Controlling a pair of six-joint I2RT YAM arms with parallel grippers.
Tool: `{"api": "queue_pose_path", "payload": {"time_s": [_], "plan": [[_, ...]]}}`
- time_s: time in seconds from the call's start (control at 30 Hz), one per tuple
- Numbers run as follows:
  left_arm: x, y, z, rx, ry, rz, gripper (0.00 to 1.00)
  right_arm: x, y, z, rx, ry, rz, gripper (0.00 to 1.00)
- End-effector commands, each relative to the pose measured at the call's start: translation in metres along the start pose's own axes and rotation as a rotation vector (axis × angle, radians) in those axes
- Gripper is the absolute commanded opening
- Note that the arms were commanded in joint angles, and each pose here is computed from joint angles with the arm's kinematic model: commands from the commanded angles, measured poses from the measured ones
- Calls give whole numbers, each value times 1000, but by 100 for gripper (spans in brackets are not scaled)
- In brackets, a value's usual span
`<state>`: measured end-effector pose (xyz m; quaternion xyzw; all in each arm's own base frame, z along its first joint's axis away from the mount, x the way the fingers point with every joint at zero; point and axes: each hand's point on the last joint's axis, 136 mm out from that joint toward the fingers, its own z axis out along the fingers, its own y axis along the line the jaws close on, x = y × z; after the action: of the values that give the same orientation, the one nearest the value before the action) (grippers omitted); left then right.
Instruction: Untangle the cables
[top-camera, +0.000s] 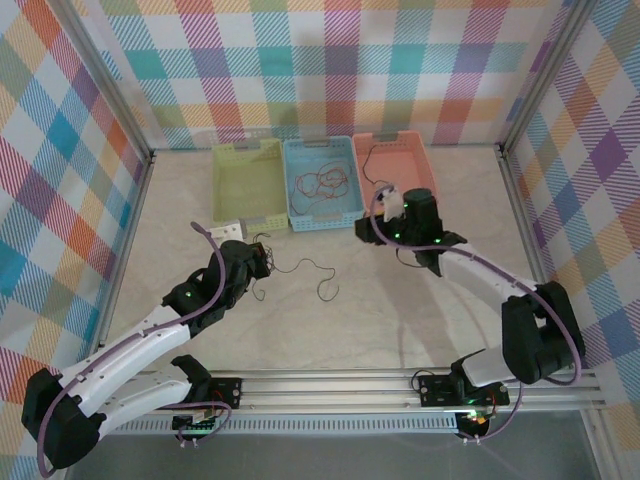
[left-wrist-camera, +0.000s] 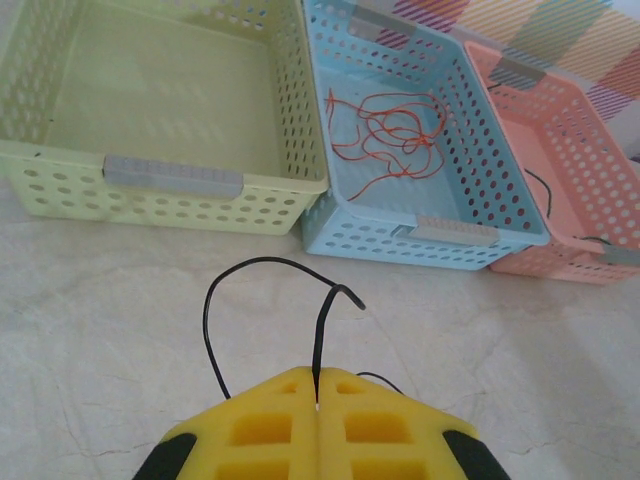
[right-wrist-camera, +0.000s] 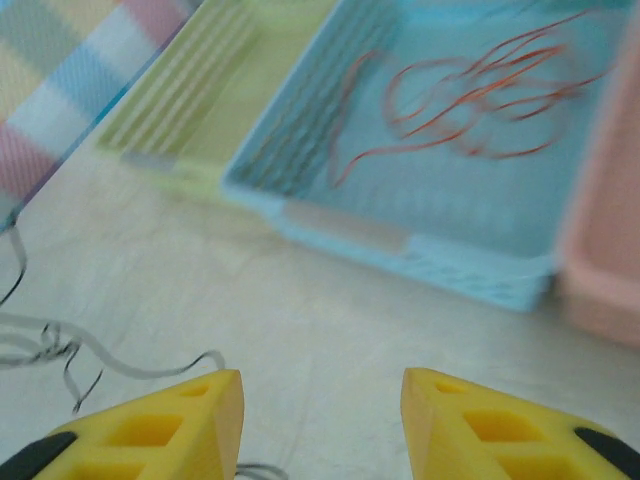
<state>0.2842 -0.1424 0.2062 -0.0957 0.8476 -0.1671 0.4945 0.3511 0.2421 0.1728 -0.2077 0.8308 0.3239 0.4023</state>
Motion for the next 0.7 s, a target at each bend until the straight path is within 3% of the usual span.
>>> {"api": "queue_pose_path", "payload": {"time_s": [0.0, 0.2, 0.5, 0.67], "plan": [[-9, -9, -3, 56, -29, 3, 0, 11, 45, 20, -206, 24, -194, 49], [-9, -10, -3, 58, -28, 6, 0, 72, 61, 67, -244, 243, -354, 53], [-8, -10, -2, 53, -22, 7, 0, 108, 59, 90, -263, 342, -388, 55], [-7, -10, -2, 54, -17, 9, 0, 113, 48, 97, -181, 377, -418, 50]]}}
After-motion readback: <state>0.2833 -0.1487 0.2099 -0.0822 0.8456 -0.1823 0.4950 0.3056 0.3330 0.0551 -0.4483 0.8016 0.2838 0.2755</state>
